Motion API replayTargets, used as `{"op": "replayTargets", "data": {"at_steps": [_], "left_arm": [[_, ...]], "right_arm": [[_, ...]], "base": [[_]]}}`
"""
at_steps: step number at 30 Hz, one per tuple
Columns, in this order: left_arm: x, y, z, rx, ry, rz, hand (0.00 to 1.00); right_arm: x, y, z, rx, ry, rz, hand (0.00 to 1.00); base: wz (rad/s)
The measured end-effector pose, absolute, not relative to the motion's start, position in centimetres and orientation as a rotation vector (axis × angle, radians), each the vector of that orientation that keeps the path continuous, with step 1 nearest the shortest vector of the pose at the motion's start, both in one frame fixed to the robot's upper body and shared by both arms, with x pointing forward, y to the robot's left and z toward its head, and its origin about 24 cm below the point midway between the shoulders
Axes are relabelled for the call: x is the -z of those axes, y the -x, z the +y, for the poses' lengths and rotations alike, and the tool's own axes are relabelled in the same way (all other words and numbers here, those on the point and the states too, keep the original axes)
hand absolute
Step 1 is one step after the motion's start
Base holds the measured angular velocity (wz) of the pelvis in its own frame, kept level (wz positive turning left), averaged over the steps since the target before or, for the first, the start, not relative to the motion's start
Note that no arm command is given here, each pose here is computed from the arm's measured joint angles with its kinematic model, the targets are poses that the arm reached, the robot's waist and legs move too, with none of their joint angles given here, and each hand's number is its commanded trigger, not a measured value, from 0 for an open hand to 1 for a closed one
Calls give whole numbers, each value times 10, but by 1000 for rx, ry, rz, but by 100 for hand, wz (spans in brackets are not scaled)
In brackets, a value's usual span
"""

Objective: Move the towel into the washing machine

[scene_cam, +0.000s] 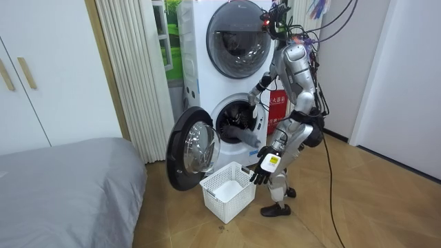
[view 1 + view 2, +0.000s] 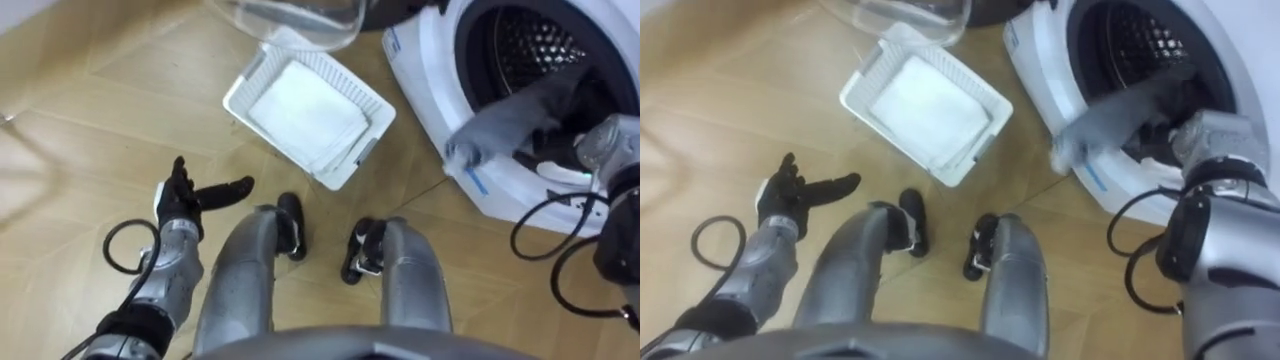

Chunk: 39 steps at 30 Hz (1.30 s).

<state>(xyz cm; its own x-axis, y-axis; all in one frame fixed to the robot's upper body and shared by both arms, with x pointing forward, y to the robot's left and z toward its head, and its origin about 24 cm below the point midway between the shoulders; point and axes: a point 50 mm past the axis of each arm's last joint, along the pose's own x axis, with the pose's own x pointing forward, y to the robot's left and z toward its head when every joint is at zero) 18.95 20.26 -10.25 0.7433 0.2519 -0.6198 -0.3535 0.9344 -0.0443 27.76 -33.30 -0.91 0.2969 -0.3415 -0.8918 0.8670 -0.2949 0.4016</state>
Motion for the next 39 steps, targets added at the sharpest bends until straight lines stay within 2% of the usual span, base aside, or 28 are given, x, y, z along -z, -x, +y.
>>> {"op": "replayTargets", "data": {"at_steps": [5, 11, 17, 20, 24, 28, 34, 39], "left_arm": [[108, -185, 205, -318, 125, 680, 0], [119, -169, 215, -327, 42, 745, 0], [136, -124, 247, -447, -1, 891, 0], [143, -91, 259, -512, -8, 966, 0], [149, -57, 266, -558, -30, 1054, 0], [153, -36, 263, -569, -10, 1119, 0], [158, -37, 255, -476, 5, 1160, 0], [162, -21, 250, -440, 19, 1245, 0]], "right_arm": [[15, -269, -336, 1367, -1400, 522, 0], [38, -238, -343, 1468, -1391, 514, 0], [91, -174, -329, 1534, -1301, 550, 0], [115, -138, -317, 1484, -1123, 627, 0], [136, -72, -309, 1341, -648, 845, 0], [145, -27, -300, 1015, -182, 1087, 0], [158, -31, -275, 621, -13, 1250, 0], [163, -35, -259, 461, -16, 1292, 0]], "base": [[0], [-4], [-9], [-3], [3], [-21], [-22], [2]]}}
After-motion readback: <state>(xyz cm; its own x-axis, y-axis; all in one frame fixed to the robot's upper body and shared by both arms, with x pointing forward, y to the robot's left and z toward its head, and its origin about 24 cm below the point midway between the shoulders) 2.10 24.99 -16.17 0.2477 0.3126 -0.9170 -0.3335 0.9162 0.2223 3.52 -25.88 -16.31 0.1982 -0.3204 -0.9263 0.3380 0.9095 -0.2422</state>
